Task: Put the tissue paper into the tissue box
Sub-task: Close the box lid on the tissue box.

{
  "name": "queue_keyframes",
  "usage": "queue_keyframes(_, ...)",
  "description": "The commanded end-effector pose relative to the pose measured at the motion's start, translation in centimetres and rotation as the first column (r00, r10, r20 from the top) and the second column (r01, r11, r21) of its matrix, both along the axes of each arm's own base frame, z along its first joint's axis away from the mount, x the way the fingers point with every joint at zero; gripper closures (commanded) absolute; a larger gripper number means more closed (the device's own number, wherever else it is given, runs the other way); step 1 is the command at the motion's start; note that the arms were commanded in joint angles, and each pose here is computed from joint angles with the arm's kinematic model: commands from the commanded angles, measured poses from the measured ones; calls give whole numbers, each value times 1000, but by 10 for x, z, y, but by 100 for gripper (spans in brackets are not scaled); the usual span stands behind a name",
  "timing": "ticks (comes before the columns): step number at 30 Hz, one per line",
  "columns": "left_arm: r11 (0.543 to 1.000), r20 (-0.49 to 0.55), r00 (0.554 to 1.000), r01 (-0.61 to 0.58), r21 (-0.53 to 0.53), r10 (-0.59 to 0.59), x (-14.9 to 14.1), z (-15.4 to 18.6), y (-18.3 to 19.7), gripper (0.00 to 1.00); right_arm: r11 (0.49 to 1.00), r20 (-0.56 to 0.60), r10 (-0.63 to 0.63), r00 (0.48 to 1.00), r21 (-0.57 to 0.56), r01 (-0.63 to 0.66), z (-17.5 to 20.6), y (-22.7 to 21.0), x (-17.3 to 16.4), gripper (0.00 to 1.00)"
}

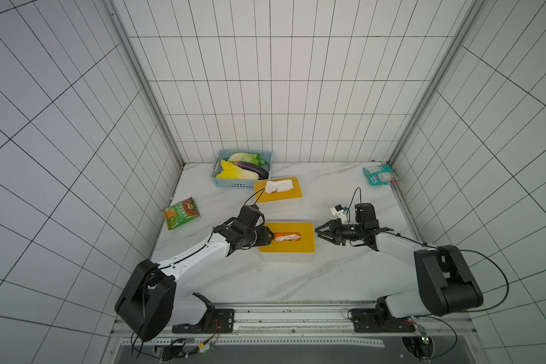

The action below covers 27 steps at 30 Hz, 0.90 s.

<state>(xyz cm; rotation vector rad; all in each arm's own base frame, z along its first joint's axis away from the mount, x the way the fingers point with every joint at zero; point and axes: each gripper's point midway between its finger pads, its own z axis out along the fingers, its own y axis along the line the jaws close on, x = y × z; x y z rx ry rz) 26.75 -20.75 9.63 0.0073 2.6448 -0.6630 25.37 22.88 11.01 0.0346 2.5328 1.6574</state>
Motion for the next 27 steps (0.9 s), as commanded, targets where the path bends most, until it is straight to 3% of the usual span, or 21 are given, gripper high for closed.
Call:
queue_keyframes(1,1000,-8,1000,16,-14,-16,-2,4,-4,50,999,14,-13,1000,-39,13,-2,-6,-2,57)
queue_keyframes(10,1000,-13,1000,17,-16,-18,-2,4,-5,51,999,39,13,999,-38,-12,7,1,-6,50)
queue_keyframes(17,1000,-14,1000,18,-17,-19,-2,4,-5,52,989,42,82,996,-124,-76,-4,15,-18,48)
queue_keyframes(21,1000,-14,1000,19,-18,-20,-2,4,-5,52,973,19,99,995,-213,-93,-19,12,-21,48)
queue_keyframes(27,1000,-9,1000,20,-23,-21,-2,6,-6,52,904,-39,106,994,-412,-112,-53,-8,-27,52)
